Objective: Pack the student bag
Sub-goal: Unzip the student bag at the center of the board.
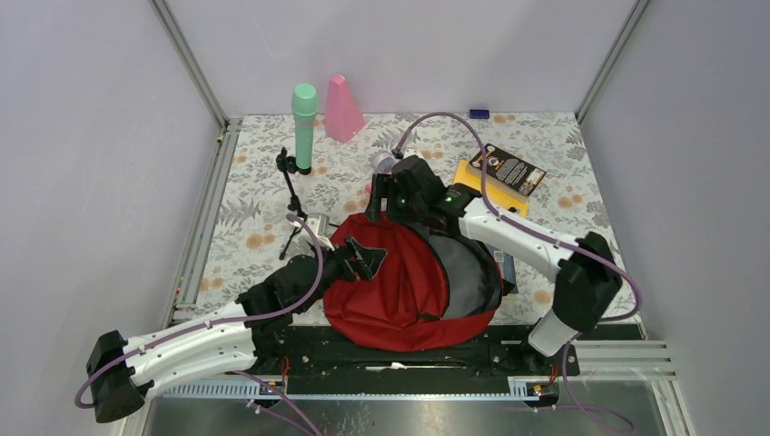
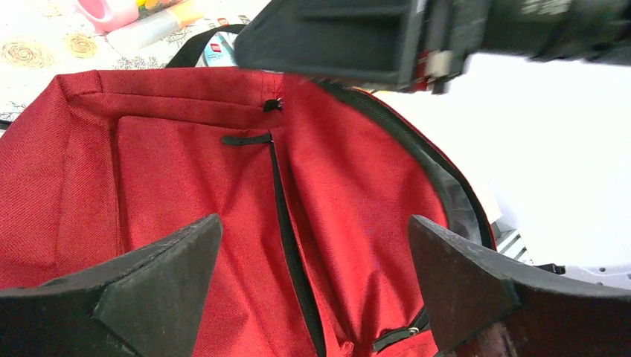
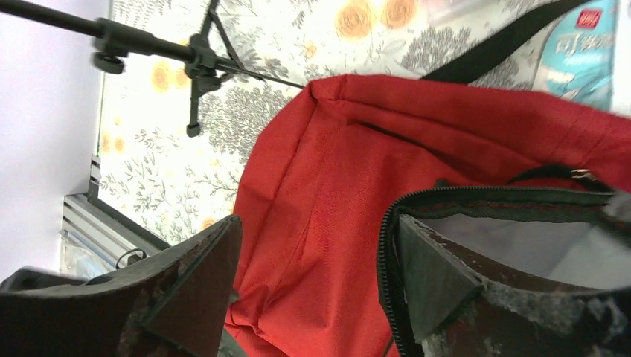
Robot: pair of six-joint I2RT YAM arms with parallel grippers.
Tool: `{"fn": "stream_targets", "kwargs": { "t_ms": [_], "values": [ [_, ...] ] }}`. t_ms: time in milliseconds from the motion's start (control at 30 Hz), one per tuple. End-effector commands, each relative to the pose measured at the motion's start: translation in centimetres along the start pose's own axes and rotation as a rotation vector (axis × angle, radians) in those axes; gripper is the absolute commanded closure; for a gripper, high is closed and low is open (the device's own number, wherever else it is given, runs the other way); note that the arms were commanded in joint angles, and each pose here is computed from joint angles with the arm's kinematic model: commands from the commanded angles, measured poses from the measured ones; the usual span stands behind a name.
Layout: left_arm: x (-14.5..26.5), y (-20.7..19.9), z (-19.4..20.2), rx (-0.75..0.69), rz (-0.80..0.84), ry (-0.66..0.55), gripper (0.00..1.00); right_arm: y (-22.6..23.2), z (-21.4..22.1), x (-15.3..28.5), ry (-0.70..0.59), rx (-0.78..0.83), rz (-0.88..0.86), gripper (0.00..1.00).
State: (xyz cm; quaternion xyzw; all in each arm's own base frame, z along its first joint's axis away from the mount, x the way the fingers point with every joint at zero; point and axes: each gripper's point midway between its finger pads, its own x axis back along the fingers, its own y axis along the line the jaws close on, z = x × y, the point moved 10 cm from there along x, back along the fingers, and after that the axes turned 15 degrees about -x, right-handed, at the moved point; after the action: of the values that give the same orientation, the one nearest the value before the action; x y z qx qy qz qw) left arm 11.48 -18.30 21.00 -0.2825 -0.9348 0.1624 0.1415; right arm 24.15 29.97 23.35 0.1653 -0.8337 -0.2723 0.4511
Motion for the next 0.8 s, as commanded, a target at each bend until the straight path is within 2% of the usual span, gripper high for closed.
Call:
{"fn": "stream_targets", "kwargs": {
  "t_ms": [0, 133, 367, 500, 767],
  "values": [
    [0.0, -0.2, -0.7, 0.009, -0.017, -0.031, 0.01, 1.1, -1.9, 4.0, -0.129, 0.139, -0.068, 0.17],
    [-0.3, -0.3, -0.8, 0.005, -0.017, -0.025, 0.01, -0.4, -2.9, 5.2, -0.174, 0.175, 0.023, 0.12],
    [-0.5, -0.4, -0.7, 0.000, -0.018, -0.016, 0.01, -4.7, -4.7, 7.0, -0.176, 0.174, 0.157, 0.11],
    [-0.8, -0.5, -0.7, -0.018, -0.023, -0.005, 0.01, -8.1, -4.2, 9.2, -0.251, 0.177, 0.263, 0.11],
    [-4.1, -3.1, -1.3, -0.150, 0.014, 0.038, 0.01, -14.7, -3.0, 14.3, -0.367, 0.051, 0.455, 0.11]
  ]
}}
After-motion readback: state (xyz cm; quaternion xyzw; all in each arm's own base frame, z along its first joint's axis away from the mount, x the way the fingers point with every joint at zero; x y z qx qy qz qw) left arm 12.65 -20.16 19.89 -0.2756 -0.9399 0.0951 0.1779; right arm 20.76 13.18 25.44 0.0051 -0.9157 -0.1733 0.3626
